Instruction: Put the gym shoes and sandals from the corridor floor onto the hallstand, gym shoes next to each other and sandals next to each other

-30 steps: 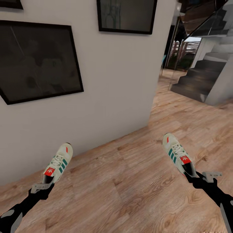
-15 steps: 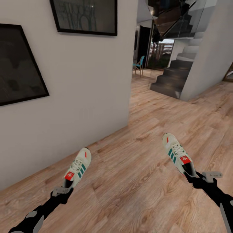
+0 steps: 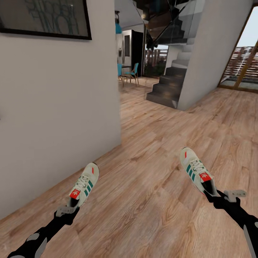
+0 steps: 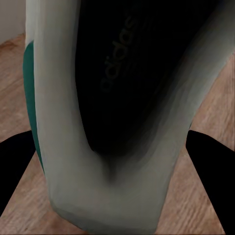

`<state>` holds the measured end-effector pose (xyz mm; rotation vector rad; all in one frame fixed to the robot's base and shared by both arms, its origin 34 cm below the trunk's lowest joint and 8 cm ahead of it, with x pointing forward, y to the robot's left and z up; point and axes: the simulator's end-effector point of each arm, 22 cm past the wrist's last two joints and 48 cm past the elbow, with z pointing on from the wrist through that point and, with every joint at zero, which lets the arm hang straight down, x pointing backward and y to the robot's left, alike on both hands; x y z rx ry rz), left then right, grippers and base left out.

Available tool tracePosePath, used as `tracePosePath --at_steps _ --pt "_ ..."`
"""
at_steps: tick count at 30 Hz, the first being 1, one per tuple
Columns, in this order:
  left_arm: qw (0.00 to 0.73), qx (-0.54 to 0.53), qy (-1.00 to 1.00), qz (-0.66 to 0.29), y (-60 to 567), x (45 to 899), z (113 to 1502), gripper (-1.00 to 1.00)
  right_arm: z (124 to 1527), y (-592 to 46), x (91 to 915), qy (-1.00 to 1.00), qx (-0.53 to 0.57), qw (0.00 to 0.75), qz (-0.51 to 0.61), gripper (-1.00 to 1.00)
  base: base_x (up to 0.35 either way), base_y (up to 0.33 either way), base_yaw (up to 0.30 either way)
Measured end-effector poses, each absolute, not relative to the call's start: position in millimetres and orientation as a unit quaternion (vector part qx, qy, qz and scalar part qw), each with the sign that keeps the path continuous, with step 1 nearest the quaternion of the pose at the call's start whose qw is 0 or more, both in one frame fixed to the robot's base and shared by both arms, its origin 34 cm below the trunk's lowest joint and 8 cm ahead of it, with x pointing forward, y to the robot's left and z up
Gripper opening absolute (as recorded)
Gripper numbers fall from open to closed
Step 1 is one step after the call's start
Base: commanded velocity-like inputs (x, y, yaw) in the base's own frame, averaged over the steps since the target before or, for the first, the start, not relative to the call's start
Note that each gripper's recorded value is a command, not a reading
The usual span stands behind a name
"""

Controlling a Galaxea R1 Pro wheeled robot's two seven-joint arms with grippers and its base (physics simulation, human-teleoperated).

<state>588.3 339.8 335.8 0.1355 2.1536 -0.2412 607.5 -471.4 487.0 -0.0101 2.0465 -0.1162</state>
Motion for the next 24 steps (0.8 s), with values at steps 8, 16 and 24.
tracePosePath --at_steps 8,16,24 --pt "0.468 0.056 0.876 -0.098 339.5 589.2 337.8 -1.0 484.7 -471.3 606.1 0.855 -0.002 0.517 -0.047 -1.0 0.284 -0.209 -0.29" --pt "0.471 0.055 0.875 -0.097 341.0 591.1 340.8 -1.0 486.7 -471.3 606.4 0.854 -0.002 0.519 -0.047 -1.0 0.28 -0.196 -0.29" --pt "0.473 0.055 0.874 -0.095 342.7 592.7 343.5 -1.0 489.0 -471.1 606.8 0.852 -0.002 0.521 -0.046 -1.0 0.334 -0.039 -0.29"
